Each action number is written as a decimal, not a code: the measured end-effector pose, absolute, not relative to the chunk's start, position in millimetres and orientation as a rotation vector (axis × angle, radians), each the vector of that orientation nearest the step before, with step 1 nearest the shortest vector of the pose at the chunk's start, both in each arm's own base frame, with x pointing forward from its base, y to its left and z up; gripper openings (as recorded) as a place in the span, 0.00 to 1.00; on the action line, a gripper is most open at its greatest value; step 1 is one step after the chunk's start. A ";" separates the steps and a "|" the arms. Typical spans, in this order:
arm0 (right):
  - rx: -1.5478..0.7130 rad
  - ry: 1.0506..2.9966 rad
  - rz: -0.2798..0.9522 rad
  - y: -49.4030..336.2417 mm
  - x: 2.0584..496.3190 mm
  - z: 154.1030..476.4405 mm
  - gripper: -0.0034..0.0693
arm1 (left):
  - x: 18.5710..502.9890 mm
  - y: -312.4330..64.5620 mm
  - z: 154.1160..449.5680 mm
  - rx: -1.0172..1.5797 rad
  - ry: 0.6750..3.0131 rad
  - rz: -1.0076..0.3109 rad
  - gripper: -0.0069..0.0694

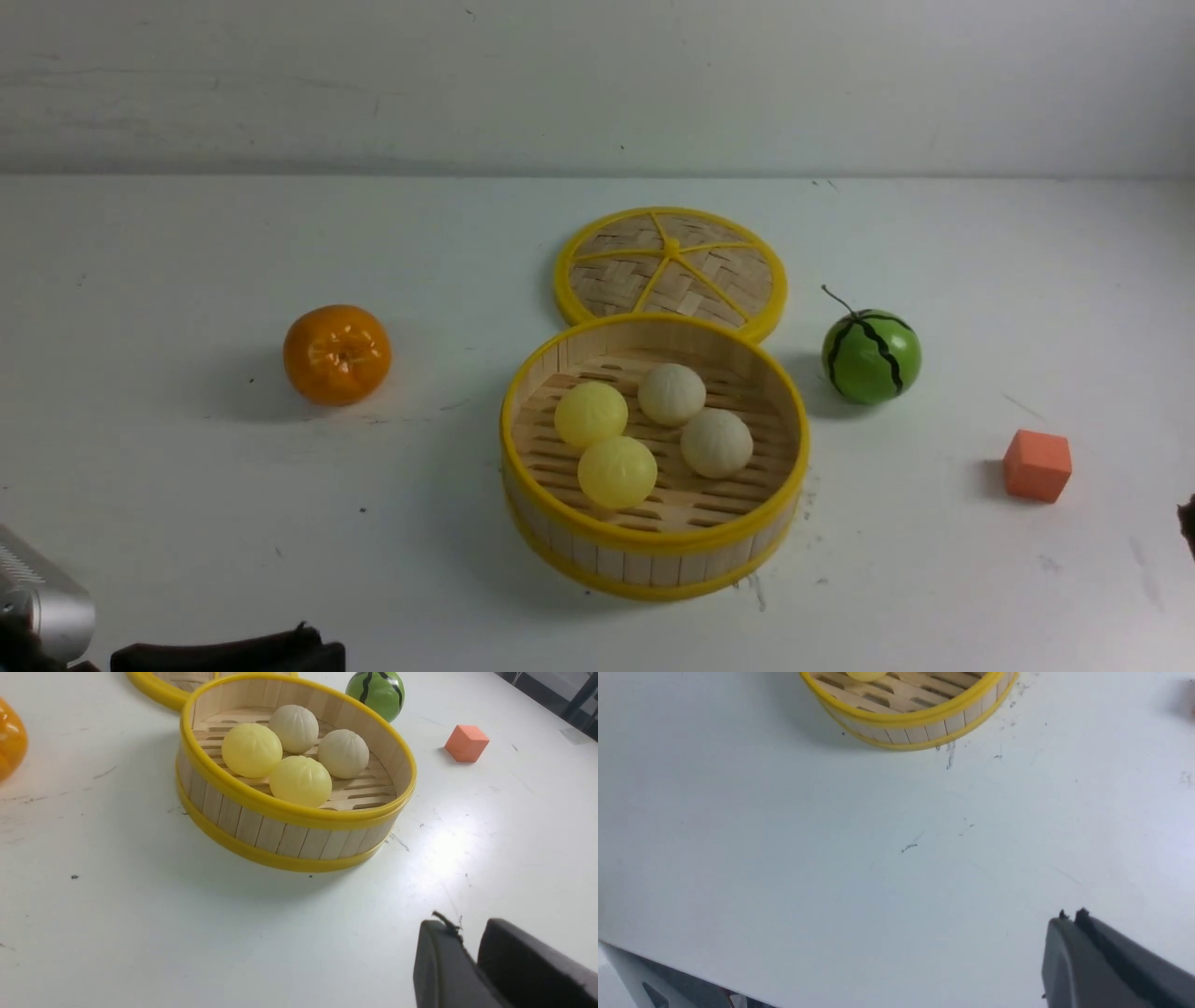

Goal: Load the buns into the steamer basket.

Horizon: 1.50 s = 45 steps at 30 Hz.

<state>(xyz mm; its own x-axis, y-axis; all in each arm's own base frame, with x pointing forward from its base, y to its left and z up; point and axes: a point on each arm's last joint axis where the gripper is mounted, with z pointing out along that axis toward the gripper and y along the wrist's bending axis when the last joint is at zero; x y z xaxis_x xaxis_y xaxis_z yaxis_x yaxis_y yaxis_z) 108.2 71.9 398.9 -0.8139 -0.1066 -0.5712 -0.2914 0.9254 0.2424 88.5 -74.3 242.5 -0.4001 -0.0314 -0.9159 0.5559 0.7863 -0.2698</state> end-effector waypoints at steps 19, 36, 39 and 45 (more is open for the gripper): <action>0.030 1.900 0.093 4.1 51.5 172.6 0.02 | 88.5 -74.3 242.5 0.399 1.888 -0.674 0.28; 0.103 1.893 0.198 7.4 51.2 172.8 0.03 | 88.6 -74.4 242.3 0.399 1.889 -0.674 0.30; 0.104 1.893 0.200 7.5 51.2 172.8 0.03 | 88.6 -74.4 242.3 0.399 1.889 -0.674 0.30; 0.105 1.893 0.200 7.5 51.2 172.8 0.03 | 88.6 -74.1 242.0 0.409 1.880 -0.664 0.31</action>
